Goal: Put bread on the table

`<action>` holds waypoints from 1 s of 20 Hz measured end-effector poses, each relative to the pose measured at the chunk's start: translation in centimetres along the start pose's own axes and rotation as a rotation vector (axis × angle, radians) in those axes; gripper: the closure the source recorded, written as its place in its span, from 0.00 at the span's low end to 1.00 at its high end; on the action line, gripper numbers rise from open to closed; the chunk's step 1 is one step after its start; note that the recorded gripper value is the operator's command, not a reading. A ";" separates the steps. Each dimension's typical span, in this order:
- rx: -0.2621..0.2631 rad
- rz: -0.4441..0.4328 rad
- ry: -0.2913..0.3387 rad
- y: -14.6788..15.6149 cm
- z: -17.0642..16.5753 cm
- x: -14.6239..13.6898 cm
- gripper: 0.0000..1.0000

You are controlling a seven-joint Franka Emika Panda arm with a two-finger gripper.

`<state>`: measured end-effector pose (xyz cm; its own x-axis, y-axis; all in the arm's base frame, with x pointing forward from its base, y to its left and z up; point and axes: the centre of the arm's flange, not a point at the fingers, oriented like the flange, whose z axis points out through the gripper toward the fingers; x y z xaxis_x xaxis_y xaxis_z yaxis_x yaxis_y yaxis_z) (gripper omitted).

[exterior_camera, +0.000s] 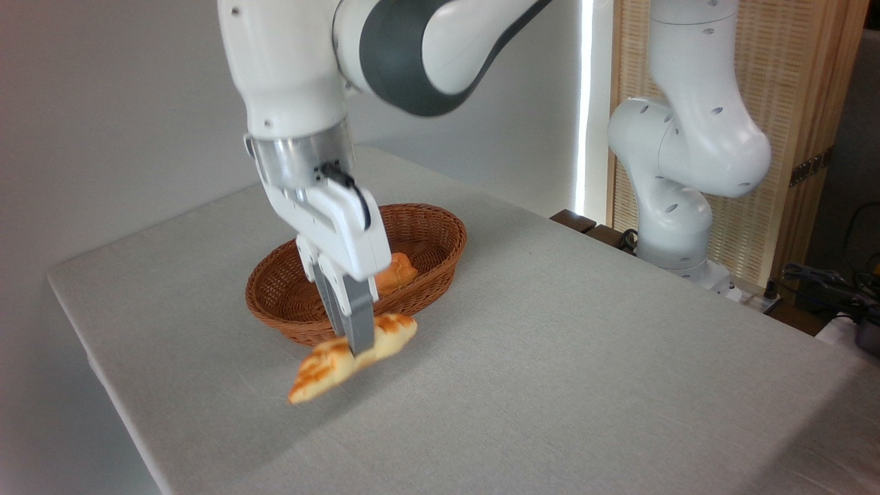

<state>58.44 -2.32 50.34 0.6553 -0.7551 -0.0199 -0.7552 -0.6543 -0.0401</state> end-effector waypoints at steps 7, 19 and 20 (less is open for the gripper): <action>0.006 0.017 -0.023 -0.3 3.7 0.9 0.00; 0.013 0.017 -0.015 -0.4 3.5 0.9 0.00; 0.024 0.014 -0.005 -0.5 2.7 0.8 0.00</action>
<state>59.41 -2.46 47.62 0.6449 -0.7638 -0.0254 -0.7636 -0.6426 -0.0639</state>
